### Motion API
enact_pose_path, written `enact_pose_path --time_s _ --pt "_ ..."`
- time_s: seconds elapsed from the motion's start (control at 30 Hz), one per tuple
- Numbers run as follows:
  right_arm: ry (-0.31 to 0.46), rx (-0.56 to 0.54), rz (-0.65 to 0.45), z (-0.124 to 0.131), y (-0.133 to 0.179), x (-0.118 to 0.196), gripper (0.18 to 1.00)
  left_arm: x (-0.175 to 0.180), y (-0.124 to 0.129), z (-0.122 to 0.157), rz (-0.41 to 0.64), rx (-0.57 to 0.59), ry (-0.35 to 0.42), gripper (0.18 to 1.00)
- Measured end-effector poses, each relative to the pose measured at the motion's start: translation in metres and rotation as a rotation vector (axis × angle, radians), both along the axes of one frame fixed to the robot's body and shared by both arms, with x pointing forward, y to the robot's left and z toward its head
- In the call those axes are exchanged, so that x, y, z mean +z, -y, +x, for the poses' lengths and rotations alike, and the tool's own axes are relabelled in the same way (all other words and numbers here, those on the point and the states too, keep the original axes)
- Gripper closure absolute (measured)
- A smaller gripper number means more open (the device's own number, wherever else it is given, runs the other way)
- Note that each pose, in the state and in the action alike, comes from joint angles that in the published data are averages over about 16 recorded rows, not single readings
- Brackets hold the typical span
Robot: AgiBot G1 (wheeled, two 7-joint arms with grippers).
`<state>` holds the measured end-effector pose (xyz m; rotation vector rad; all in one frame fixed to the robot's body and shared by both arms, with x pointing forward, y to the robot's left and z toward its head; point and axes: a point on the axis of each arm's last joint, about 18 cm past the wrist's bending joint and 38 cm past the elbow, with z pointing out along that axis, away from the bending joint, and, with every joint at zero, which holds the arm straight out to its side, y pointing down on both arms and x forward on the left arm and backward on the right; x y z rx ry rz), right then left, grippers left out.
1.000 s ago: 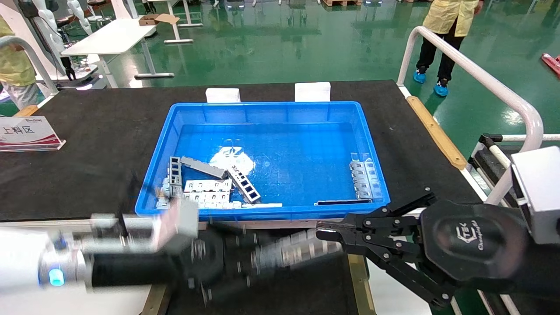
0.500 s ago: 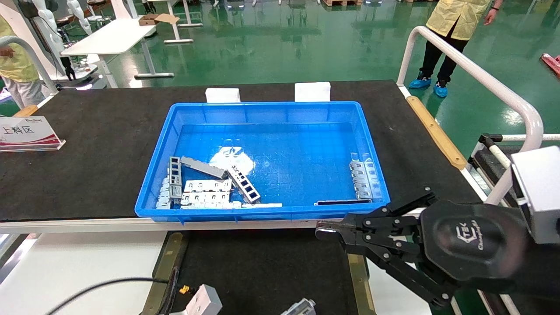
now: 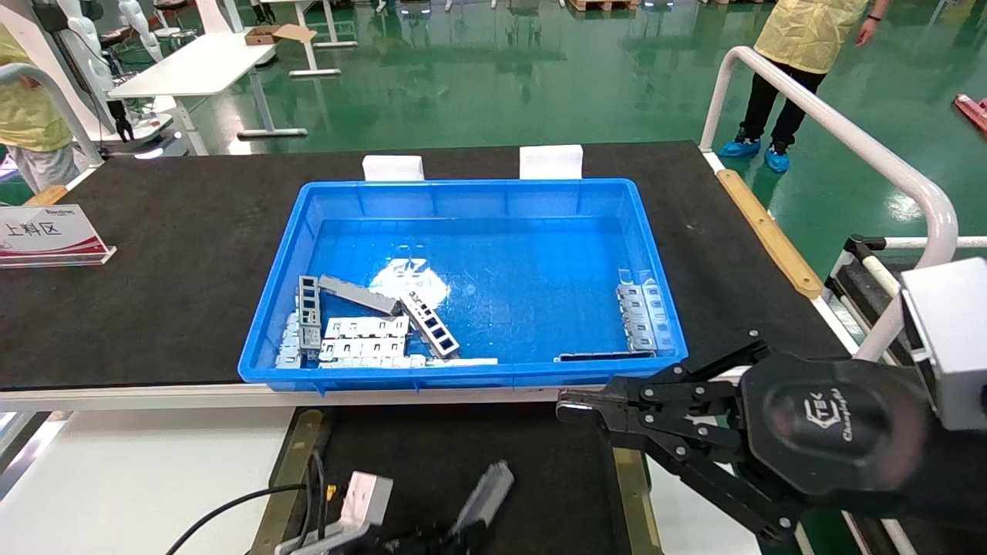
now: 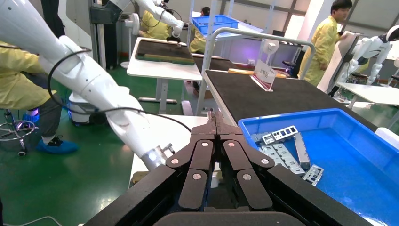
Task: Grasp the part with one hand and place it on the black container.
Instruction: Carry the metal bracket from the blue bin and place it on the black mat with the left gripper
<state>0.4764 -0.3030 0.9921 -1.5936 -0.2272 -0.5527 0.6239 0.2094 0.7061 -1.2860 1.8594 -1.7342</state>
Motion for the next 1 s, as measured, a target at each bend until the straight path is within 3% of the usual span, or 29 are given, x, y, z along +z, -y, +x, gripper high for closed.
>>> enact_pose_path --time_s 0.47,1.0 --pt "0.000 0.000 0.000 0.000 0.000 0.000 0.988 -0.015 0.041 0.033 -0.117 0.230 -0.048 0.823" --pt "0.000 0.000 0.000 0.000 0.000 0.000 0.988 -0.023 0.061 0.052 -0.173 0.336 -0.083 0.823"
